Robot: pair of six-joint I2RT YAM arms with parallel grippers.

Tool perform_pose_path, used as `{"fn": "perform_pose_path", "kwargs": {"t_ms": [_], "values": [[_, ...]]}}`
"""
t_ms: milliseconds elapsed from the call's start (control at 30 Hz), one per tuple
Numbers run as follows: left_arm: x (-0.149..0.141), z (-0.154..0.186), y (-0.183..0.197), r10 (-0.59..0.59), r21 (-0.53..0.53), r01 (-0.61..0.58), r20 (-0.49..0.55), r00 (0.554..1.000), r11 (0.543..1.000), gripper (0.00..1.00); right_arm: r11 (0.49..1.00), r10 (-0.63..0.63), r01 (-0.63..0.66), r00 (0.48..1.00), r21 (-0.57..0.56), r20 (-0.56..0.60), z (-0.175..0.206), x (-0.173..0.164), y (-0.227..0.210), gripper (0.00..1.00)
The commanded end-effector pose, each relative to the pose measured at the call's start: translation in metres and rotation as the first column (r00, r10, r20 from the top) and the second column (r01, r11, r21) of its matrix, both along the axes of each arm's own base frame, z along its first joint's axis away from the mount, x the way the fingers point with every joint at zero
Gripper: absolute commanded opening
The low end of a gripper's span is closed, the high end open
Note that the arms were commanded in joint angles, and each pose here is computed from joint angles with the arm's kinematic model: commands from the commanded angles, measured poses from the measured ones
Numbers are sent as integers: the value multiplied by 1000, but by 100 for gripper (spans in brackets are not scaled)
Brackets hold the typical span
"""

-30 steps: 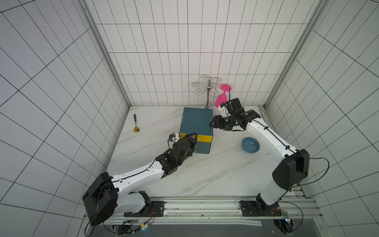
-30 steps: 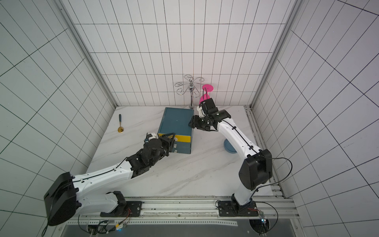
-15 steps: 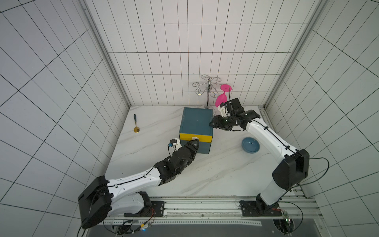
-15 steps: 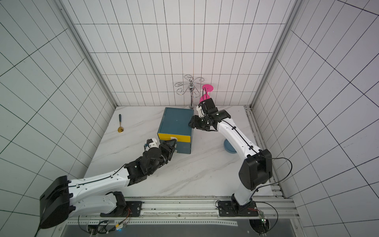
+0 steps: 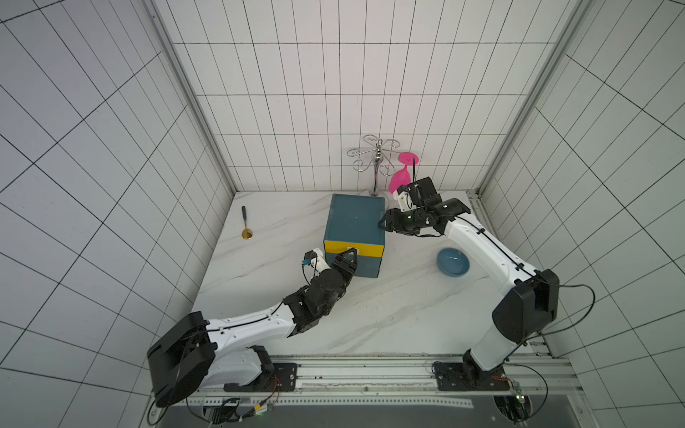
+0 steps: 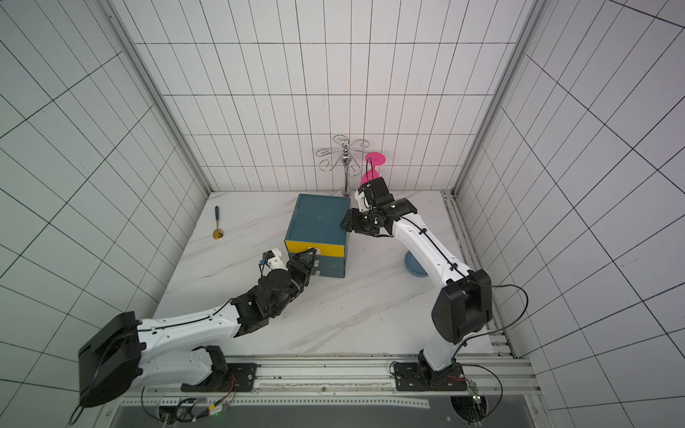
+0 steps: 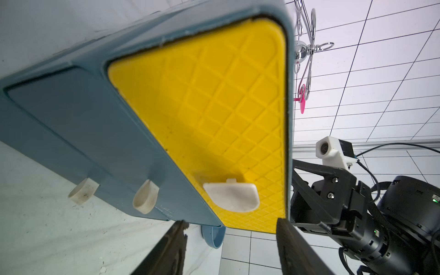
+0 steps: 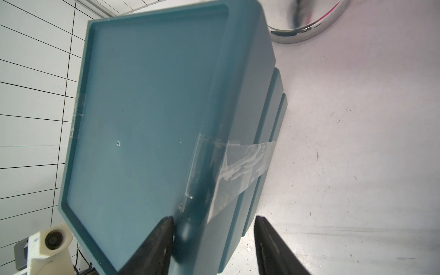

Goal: Take the cookies out of the drawer
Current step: Open the drawer in the storage box.

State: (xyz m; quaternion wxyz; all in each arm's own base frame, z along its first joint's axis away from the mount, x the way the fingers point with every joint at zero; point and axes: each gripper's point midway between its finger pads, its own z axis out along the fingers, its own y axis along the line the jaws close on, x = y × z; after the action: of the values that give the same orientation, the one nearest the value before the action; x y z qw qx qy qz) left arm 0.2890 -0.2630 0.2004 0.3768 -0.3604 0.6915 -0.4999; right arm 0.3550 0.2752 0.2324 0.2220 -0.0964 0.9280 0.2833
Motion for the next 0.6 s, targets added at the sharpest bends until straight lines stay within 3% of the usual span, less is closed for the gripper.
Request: {"fn": "perform_pose_path", "kwargs": {"t_ms": [0, 300, 567], "values": [[10, 6, -4, 6, -5, -6, 37, 999, 1000, 61, 1000, 8, -8, 1000, -25, 7, -2, -4, -3, 57], [36, 28, 6, 44, 11, -46, 102, 994, 999, 58, 999, 26, -26, 1000, -29, -8, -8, -7, -3, 53], [39, 22, 0, 14, 0, -14, 92, 996, 1000, 51, 999, 27, -27, 999, -33, -18, -13, -8, -3, 50]]}}
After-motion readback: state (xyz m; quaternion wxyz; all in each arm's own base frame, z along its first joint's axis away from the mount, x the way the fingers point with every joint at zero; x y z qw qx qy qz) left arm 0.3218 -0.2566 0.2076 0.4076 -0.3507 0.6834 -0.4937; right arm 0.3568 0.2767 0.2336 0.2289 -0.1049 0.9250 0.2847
